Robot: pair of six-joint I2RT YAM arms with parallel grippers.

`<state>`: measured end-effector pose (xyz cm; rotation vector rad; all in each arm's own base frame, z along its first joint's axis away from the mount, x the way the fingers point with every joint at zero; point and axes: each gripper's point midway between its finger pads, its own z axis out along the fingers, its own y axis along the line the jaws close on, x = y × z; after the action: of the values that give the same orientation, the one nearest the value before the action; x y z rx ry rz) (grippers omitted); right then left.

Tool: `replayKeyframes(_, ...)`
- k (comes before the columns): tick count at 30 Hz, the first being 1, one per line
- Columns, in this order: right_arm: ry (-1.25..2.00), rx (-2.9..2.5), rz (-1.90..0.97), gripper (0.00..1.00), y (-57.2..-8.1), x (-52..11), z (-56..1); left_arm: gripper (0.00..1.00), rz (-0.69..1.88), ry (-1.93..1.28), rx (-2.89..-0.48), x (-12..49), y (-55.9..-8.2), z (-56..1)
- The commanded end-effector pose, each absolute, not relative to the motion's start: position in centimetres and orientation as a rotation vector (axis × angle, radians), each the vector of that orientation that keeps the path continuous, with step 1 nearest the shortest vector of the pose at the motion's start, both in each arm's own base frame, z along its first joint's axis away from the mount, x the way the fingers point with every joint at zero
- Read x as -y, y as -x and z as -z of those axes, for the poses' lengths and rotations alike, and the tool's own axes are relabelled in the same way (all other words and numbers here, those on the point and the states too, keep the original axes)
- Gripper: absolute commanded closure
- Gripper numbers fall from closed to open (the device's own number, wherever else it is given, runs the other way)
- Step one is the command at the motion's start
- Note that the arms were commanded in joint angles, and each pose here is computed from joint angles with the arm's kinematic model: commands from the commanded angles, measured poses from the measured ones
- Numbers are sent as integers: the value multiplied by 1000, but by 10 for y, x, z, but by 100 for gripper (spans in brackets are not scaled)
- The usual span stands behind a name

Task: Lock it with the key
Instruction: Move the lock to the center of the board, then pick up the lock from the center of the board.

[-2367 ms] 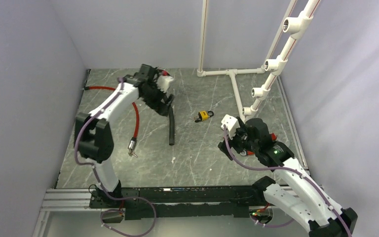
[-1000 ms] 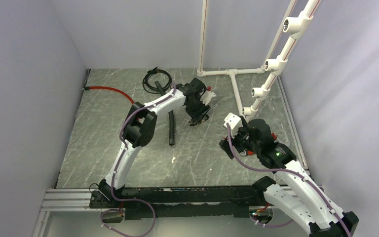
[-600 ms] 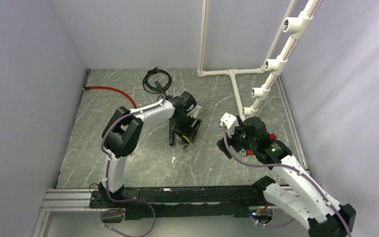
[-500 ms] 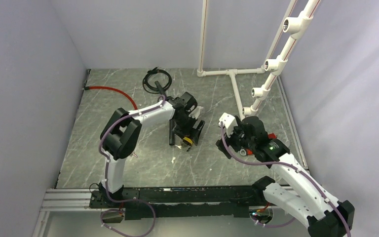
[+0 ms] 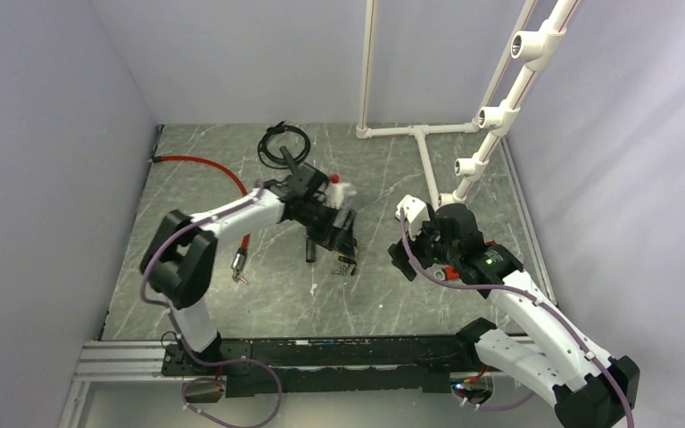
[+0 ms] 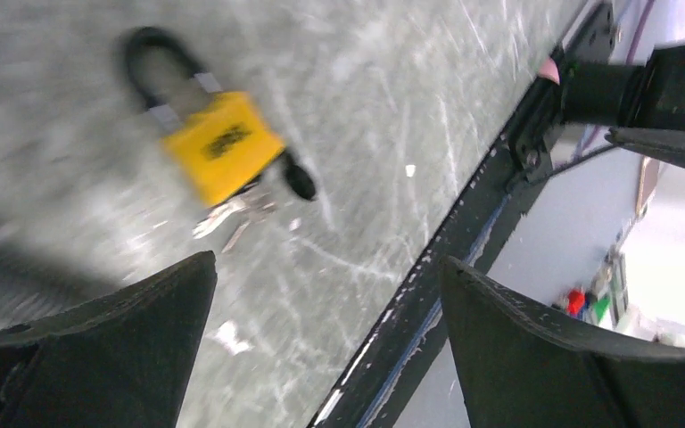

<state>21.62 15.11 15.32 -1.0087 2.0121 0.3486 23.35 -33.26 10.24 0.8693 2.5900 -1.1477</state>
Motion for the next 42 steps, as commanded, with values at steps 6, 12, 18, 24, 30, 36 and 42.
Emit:
replayKeyframes(6,822,-2063,-639,1,-228,-202,-185,1,829,-462,-2346,213,-327,-195)
replayKeyframes(12,920,-2228,-737,2,-223,-240,-152,1,746,-246,-2339,163,-341,-214)
replayKeyframes(18,915,-2423,-813,2,-225,-263,-120,1,703,-134,-2273,130,-343,-229)
replayKeyframes(24,883,-2506,-803,1,-233,-276,-92,1,675,-77,-2229,112,-351,-242)
replayKeyframes(30,845,-2585,-752,1,-244,-278,-62,1,669,-40,-2202,103,-354,-252)
replayKeyframes(36,868,-2562,-747,0,-265,-294,-55,1,675,-23,-2192,100,-354,-254)
replayKeyframes(42,937,-2491,-814,0,-286,-323,-58,0,671,-13,-2196,96,-355,-251)
